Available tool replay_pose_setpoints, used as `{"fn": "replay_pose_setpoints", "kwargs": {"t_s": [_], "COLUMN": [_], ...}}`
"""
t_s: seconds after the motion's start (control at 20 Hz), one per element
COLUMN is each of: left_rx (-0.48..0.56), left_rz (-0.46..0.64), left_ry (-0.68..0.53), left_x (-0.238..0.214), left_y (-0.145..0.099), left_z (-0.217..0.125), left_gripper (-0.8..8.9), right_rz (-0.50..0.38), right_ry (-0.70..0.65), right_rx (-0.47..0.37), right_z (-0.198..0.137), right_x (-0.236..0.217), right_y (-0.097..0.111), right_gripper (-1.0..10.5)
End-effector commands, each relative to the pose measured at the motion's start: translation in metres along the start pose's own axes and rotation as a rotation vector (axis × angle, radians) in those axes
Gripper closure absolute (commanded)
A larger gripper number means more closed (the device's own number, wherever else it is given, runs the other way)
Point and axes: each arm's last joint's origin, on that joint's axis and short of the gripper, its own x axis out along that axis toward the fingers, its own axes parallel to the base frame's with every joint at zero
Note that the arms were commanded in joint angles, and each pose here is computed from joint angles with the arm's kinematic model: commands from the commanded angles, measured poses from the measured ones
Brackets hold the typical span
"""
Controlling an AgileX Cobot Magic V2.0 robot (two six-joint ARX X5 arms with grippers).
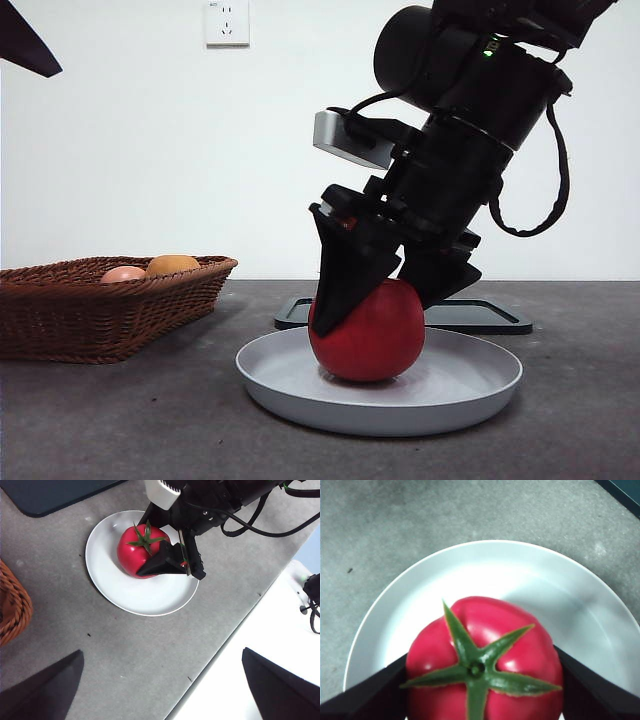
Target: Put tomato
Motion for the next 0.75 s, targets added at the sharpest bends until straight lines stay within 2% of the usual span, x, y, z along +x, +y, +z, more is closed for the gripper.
{"fn": "replay_pose_setpoints", "kwargs": {"t_s": [0.05,0.3,0.4,0.55,0.75], "left_rx": [0.027,0.028,0.028,0.028,0.027], "left_rz": [-0.008,-0.007,-0.007,-0.007,-0.007], "left_ry": [-0.022,-0.023,-0.023,-0.023,-0.023], "left_x": [-0.003,-0.003,-0.003,-0.003,-0.003], "left_y": [-0.002,-0.002,-0.002,-0.002,-0.002], "left_z": [0.006,0.006,0.006,0.006,0.005], "left_gripper": [3.2,3.19,3.19,3.19,3.19], "right_rz": [0.002,-0.001,-0.064,-0.155,-0.228], "right_ry": [-0.001,-0.144,-0.222,-0.327,-0.382], "right_rx": [0.01,-0.019,-0.024,-0.005,0.062], "right_z": [0.005,0.042,0.065,0.091,0.112], "right_x": [0.002,-0.028,-0.044,-0.064,-0.071], "right_y": [0.003,0.009,0.008,-0.005,-0.045], "right_gripper": [6.9,6.9,6.9,6.9,6.9]}}
